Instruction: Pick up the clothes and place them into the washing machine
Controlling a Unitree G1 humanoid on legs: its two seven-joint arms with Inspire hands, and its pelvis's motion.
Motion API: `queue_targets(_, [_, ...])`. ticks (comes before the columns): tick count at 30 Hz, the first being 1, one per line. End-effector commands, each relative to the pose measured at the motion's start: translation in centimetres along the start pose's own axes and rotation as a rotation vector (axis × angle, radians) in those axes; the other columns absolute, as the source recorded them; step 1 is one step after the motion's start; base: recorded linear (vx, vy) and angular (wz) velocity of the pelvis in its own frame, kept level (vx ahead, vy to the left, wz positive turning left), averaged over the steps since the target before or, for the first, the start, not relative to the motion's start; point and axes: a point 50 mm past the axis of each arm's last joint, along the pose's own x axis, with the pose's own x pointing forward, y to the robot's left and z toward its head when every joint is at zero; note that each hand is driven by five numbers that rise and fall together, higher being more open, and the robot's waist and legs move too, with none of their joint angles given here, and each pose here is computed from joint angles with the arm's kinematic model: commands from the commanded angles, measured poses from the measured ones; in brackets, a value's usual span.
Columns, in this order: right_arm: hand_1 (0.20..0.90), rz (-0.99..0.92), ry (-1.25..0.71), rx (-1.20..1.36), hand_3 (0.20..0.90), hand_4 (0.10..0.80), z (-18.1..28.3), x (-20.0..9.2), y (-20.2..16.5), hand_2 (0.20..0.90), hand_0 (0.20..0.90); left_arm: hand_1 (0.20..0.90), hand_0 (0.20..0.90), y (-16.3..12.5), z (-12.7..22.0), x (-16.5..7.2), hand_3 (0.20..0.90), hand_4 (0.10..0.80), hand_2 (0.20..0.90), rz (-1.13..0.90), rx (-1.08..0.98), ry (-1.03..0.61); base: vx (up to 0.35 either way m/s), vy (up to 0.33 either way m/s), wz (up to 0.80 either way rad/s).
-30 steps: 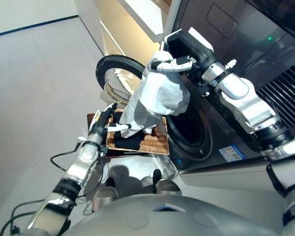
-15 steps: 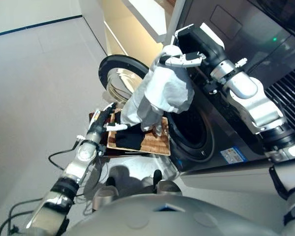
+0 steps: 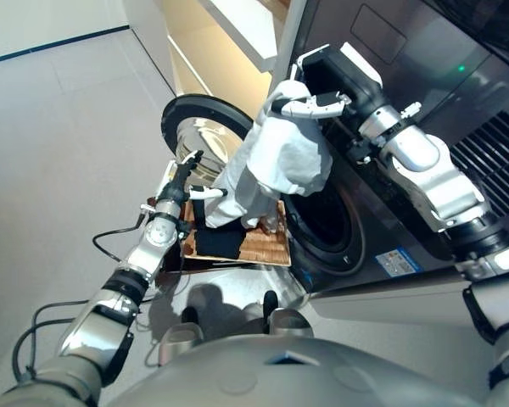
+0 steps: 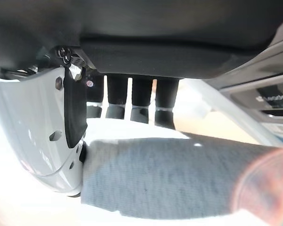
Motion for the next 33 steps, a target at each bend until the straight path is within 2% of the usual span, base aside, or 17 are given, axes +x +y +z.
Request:
queue_targets(1, [0.200,-0.086,-0.398,0.031,0.200,0.300,8.5,2.4,-2.0,0.200,0.200,0.900,0.900,1.1,5.2,2.7,0.900,0.800,0.900,0.021,0.051,-0.188,0.000,0.000,0.00])
queue_targets(9, [0.200,-0.029,-0.430,0.057,0.200,0.300,9.3,2.8,-1.0,0.200,0.200,0.900,0.900,-1.1,6.0,3.3,0.900,0.800,0.900,-0.069,-0.012,-0.171,0.000,0.000,0.00])
queue_targets(20, [0.200,0.041,-0.420,0.069,0.200,0.300,9.4,3.2,0.0,0.200,0.200,0.900,0.900,-3.4,6.7,3.3,0.900,0.800,0.900,-0.219,-0.226,-0.145,0.001,0.000,0.00])
queue_targets(33, [0.200,0.099,-0.418,0.083,0.200,0.300,9.6,3.6,1.1,0.200,0.200,0.900,0.900,-5.2,7.4,3.7,0.900,0.800,0.900,-0.309,-0.216,-0.118,0.000,0.000,0.00])
